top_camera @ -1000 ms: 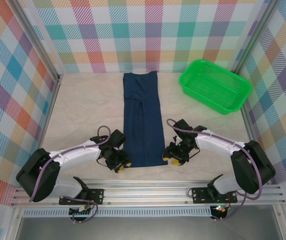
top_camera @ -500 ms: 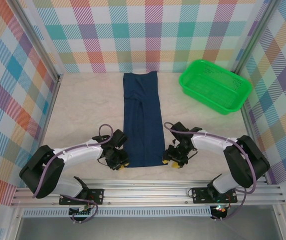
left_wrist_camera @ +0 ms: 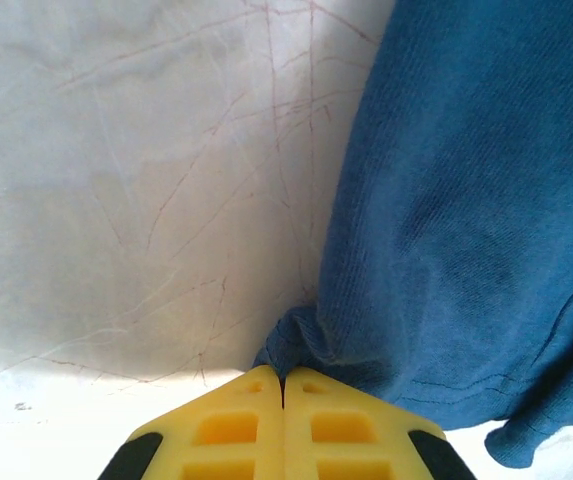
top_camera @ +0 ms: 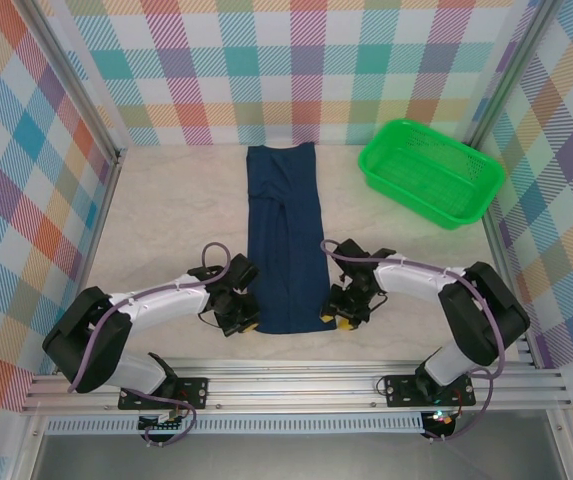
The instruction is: Fold and stack the t-shirts
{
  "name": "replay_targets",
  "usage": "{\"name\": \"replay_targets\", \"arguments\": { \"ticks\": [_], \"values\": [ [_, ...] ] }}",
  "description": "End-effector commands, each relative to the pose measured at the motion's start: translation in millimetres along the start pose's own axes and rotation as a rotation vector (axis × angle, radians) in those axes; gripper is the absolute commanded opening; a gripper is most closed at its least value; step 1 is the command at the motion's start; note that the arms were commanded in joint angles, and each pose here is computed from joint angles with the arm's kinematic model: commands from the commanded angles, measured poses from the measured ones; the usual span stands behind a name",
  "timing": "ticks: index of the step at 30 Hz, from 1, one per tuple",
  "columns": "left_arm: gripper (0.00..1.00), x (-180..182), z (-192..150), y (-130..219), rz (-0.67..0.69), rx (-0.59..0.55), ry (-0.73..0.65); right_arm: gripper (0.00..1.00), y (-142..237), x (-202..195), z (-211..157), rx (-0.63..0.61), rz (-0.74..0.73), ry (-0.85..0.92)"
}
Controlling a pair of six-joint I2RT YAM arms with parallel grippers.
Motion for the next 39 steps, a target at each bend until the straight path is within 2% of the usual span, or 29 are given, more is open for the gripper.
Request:
{"name": "replay_targets", "arguments": {
  "ticks": [1,5,9,13,18,21,25,32,35,39],
  "values": [
    [0.01,0,0,1,0.027,-0.008,-0.017,0.42,-3,7,2,0.011,-0.006,-0.004],
    [0.01,-4,0,1,0.027,-0.003,-0.026,0.4,-13,-1,-5,0.066,-0.064,-0.025],
    [0.0,-7,0,3,0.023,0.001,-0.033,0.38,-12,0,-6,0.058,-0.091,-0.012],
    [0.0,-9,0,4,0.018,0.005,-0.038,0.28,-15,5,-2,0.053,-0.095,0.0],
    [0.0,-6,-1,9,0.038,-0.002,-0.054,0.07,-11,7,1,0.038,-0.134,0.006],
    [0.0,2,-5,16,0.063,0.005,-0.076,0.0,-1,7,-2,0.021,-0.144,0.028],
    [0.0,22,-17,25,0.098,0.046,-0.125,0.0,4,9,-19,0.071,-0.132,0.095],
    [0.0,33,-59,44,0.017,0.192,-0.241,0.0,4,28,-74,0.245,-0.08,0.225],
    [0.0,36,-64,61,-0.011,0.182,-0.253,0.0,16,27,-82,0.228,-0.064,0.21],
    [0.0,26,-59,77,-0.068,0.109,-0.241,0.0,33,39,-80,0.193,-0.036,0.202]
  ]
}}
Point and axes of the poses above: each hand's point on the last joint's axis, 136 mm out from that joint toward the fingers, its own y axis back along the fingers, its own x axis along the line the jaws close on, z = x × y, the point moved 2 cm from there along y, back along the fingers, and after that the axes turned 9 degrees about y, right-handed, at the moved point
